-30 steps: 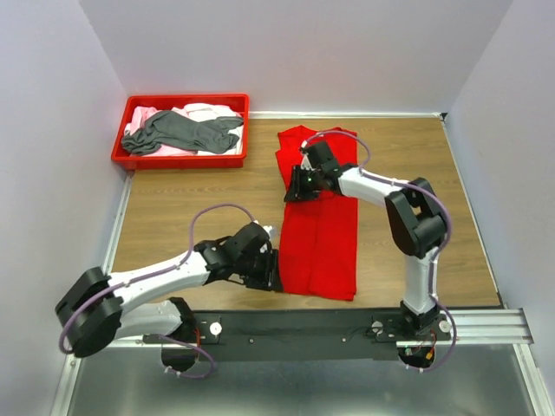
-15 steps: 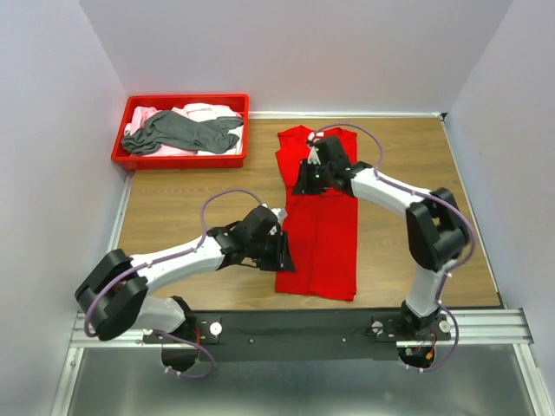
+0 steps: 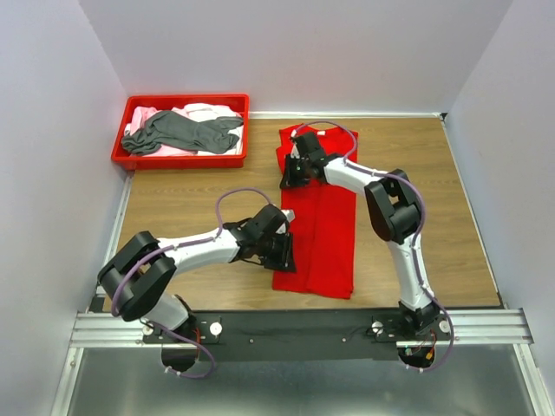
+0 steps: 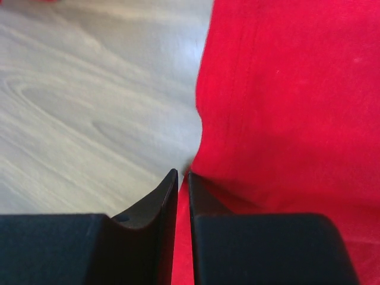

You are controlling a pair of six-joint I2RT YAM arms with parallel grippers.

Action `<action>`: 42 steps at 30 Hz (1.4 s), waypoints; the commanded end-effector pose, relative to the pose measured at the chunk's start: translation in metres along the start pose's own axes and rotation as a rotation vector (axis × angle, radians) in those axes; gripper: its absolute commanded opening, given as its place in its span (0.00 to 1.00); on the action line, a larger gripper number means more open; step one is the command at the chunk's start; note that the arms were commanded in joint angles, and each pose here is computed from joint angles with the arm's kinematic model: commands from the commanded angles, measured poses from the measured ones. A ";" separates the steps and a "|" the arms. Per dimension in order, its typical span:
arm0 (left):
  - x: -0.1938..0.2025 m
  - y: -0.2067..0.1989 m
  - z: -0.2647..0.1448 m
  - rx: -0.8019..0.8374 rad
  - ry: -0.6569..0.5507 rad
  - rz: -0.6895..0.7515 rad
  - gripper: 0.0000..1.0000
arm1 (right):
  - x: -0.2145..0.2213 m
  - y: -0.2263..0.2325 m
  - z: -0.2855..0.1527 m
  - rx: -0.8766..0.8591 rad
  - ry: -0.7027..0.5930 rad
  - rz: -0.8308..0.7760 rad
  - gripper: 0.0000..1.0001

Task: Fold and stack the t-shirts
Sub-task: Fold the tshirt

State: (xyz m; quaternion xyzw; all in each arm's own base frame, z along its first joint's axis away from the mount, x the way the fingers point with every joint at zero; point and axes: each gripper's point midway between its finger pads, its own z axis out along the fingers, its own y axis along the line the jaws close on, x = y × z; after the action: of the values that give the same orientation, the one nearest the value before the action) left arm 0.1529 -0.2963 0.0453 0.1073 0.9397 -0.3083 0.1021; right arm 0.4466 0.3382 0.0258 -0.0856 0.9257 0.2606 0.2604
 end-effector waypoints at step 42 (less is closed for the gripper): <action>-0.072 0.034 -0.047 -0.028 -0.262 -0.073 0.48 | 0.153 -0.037 -0.202 0.137 0.137 0.094 0.48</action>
State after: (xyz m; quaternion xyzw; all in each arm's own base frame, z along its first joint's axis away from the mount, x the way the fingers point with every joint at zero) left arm 0.2310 -0.2332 0.0799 -0.0009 0.9358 -0.2714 0.2249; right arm 0.2455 0.1889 0.0830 -0.0387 0.9594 0.1846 0.2099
